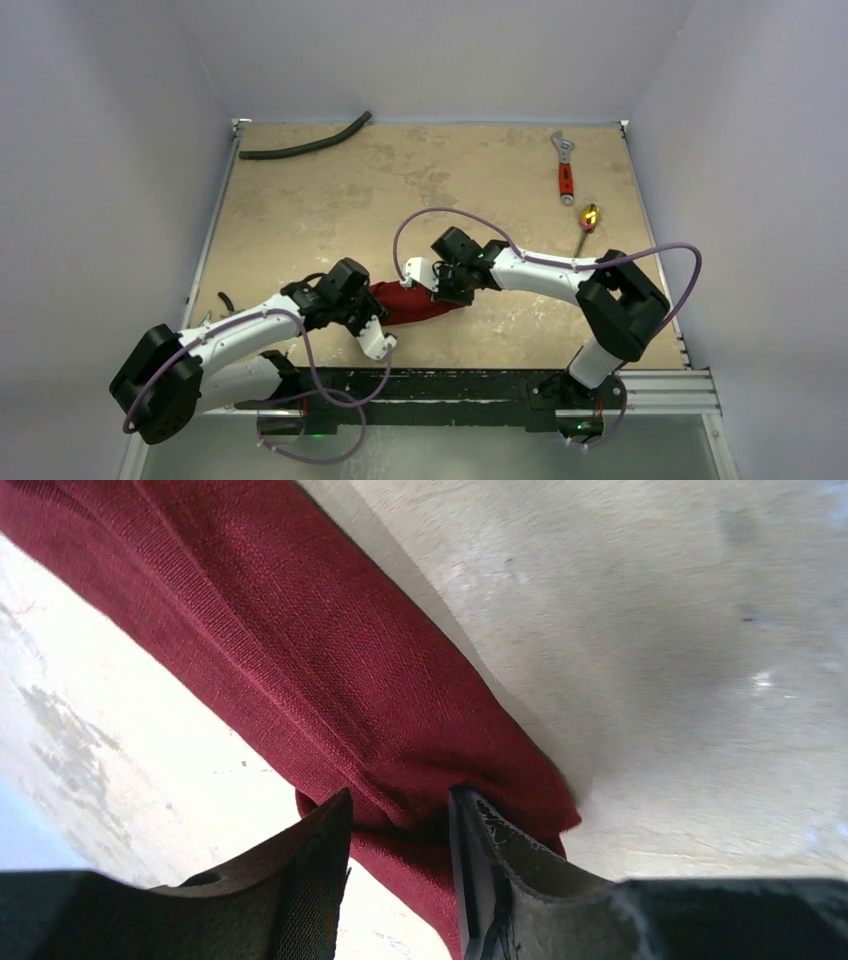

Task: Fold the napkin into a case and place the utensils inside
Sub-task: Fold the 2/3-rectangle-folded napkin at the center of the board.

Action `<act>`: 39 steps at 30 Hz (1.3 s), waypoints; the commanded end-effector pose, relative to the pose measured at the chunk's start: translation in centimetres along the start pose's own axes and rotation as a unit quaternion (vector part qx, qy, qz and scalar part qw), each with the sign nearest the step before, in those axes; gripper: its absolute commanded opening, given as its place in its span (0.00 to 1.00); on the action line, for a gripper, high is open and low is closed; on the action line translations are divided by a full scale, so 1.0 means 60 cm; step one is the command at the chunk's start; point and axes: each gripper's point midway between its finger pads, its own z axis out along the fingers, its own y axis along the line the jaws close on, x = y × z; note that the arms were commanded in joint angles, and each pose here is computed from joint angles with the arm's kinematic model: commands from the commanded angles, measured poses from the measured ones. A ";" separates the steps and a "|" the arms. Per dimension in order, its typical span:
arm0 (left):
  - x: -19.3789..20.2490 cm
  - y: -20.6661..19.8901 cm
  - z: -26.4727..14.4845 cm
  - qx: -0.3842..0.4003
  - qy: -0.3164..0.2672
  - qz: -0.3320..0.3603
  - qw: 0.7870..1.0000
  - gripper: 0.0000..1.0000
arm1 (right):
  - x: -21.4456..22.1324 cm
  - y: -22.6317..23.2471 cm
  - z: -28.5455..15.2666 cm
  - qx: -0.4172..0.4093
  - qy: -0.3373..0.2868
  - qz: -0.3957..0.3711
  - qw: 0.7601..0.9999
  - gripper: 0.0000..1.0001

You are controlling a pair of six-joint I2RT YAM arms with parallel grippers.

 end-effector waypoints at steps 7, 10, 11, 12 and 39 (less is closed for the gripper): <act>-0.043 -0.040 -0.054 0.084 -0.047 -0.054 0.994 0.47 | -0.012 0.005 -0.007 -0.028 -0.015 0.017 0.999 0.00; -0.038 -0.040 -0.057 0.085 -0.040 -0.059 0.994 0.53 | -0.014 0.007 -0.003 -0.036 -0.015 0.016 0.999 0.00; -0.039 -0.038 -0.059 0.083 -0.041 -0.064 0.994 0.57 | -0.015 0.007 -0.004 -0.036 -0.016 0.016 0.999 0.00; -0.041 -0.028 -0.063 0.074 -0.043 -0.074 0.994 0.58 | -0.017 0.006 -0.005 -0.036 -0.018 0.016 0.999 0.00; 0.067 0.120 -0.024 -0.108 -0.112 -0.532 0.832 0.36 | -0.049 0.018 -0.022 -0.060 -0.047 0.038 0.996 0.00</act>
